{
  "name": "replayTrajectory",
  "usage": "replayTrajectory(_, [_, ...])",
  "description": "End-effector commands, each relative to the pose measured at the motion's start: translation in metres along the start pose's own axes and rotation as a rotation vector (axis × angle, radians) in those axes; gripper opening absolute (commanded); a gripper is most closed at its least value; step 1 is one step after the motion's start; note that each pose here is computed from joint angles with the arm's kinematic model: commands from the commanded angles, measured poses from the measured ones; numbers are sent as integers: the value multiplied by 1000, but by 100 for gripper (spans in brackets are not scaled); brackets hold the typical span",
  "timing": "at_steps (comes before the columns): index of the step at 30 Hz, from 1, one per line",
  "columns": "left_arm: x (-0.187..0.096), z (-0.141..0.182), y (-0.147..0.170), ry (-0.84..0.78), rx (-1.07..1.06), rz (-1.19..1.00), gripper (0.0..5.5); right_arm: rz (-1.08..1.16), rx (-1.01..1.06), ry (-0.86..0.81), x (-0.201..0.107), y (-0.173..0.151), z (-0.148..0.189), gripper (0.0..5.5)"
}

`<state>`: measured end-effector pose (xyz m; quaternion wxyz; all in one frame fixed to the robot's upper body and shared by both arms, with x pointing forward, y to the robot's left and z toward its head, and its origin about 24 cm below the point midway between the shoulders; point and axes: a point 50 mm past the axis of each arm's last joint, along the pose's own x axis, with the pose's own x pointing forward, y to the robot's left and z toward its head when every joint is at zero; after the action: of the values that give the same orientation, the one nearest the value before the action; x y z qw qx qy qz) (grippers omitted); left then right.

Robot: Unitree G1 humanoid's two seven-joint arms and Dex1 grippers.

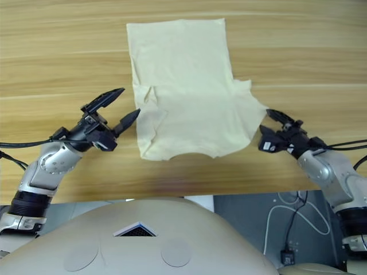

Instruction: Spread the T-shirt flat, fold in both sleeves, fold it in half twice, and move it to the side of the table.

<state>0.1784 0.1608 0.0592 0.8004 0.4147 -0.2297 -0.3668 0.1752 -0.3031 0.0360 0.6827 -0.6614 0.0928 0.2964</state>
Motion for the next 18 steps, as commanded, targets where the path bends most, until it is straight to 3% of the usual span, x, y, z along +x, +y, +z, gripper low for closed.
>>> replayTrajectory(1, [1,1,-2,0,3,-13,316,-28,11,33,6,2,-8,293])
replayTrajectory(8, [-1,1,-3,4,-1,-14,316,-56,14,70,15,3,-18,293])
replayTrajectory(18, [1,2,-6,-4,-9,-19,316,-28,2,-18,32,9,-3,293])
